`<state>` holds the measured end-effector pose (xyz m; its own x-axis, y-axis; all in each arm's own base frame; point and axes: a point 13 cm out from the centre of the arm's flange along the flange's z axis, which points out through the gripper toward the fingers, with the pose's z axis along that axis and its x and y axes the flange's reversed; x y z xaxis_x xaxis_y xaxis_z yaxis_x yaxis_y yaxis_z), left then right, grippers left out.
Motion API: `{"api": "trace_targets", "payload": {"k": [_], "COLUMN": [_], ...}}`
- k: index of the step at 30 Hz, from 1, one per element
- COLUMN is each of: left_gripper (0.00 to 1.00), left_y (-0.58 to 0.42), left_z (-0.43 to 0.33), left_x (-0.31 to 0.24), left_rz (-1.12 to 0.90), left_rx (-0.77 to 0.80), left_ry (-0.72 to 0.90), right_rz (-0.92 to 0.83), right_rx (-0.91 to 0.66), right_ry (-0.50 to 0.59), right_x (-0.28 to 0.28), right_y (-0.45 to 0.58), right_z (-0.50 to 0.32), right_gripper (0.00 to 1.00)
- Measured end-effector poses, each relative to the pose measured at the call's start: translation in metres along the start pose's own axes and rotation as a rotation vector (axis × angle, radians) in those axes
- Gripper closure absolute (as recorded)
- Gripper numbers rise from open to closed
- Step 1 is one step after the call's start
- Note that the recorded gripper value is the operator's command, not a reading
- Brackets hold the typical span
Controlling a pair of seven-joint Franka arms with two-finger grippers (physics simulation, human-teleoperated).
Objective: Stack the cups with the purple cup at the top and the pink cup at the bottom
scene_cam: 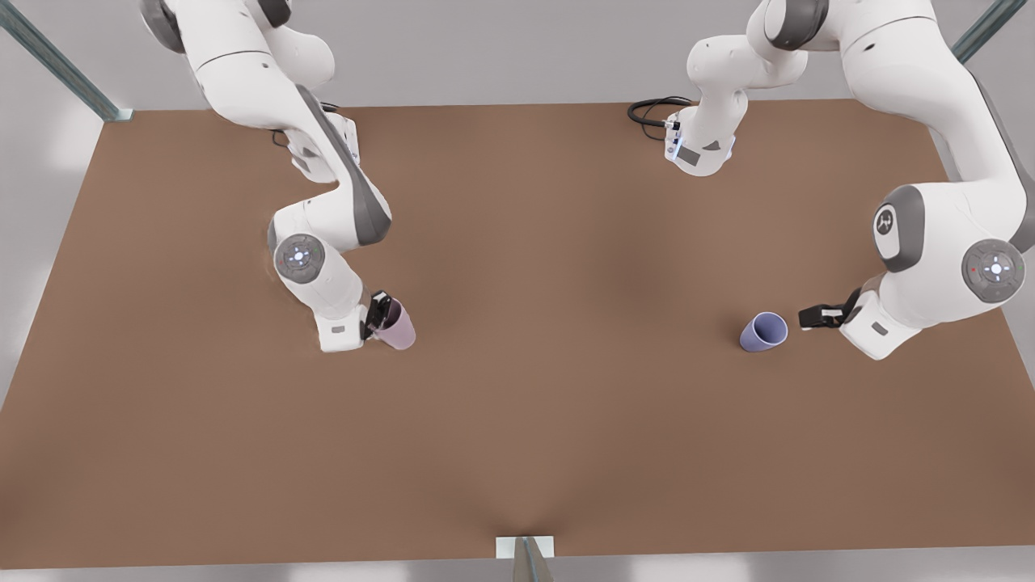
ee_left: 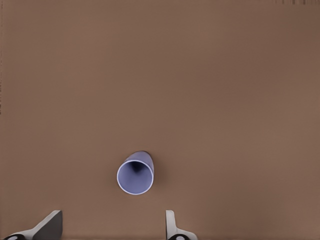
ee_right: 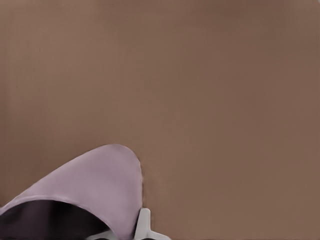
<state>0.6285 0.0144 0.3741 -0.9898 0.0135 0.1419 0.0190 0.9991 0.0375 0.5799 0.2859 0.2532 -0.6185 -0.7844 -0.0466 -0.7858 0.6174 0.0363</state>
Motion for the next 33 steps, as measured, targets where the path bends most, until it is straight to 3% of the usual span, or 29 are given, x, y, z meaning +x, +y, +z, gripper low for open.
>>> {"api": "trace_targets", "payload": {"k": [4, 7, 12, 21, 22, 24, 25, 26, 27, 30, 33], "left_gripper": [0.0, 0.0, 0.0, 0.0, 0.0, 0.0, 0.0, 0.0, 0.09, 0.53, 0.72], "left_y": [-0.001, 0.005, 0.026, 0.055, 0.057, 0.059, 0.059, 0.059, 0.059, 0.056, 0.053], "left_z": [0.023, 0.079, 0.166, 0.241, 0.248, 0.262, 0.268, 0.272, 0.274, 0.283, 0.284], "left_x": [0.006, 0.016, 0.029, 0.037, 0.039, 0.04, 0.039, 0.038, 0.037, 0.033, 0.03], "left_rz": [0.001, -0.008, -0.03, -0.032, -0.031, -0.026, -0.023, -0.02, -0.018, -0.033, -0.045], "left_rx": [0.003, 0.006, 0.006, -0.005, -0.006, -0.008, -0.009, -0.01, -0.009, 0.012, 0.021], "left_ry": [0.034, 0.086, 0.091, 0.024, 0.02, 0.017, 0.016, 0.013, 0.008, 0.001, -0.009], "right_rz": [-0.007, 0.05, 0.219, 0.529, 0.556, 0.61, 0.637, 0.662, 0.69, 0.764, 0.819], "right_rx": [0.015, 0.043, 0.079, 0.09, 0.086, 0.088, 0.091, 0.096, 0.097, 0.093, 0.09], "right_ry": [0.058, 0.106, 0.28, 0.289, 0.279, 0.26, 0.251, 0.243, 0.236, 0.219, 0.205], "right_x": [-0.107, -0.157, -0.144, -0.144, -0.147, -0.151, -0.153, -0.155, -0.156, -0.16, -0.164], "right_y": [0.107, 0.168, 0.23, 0.261, 0.264, 0.265, 0.265, 0.264, 0.261, 0.255, 0.256], "right_z": [0.027, 0.057, 0.141, 0.137, 0.138, 0.14, 0.14, 0.14, 0.14, 0.139, 0.136], "right_gripper": [0.79, 0.79, 0.79, 0.79, 0.73, 0.35, 0.24, 0.24, 0.24, 0.24, 0.24]}}
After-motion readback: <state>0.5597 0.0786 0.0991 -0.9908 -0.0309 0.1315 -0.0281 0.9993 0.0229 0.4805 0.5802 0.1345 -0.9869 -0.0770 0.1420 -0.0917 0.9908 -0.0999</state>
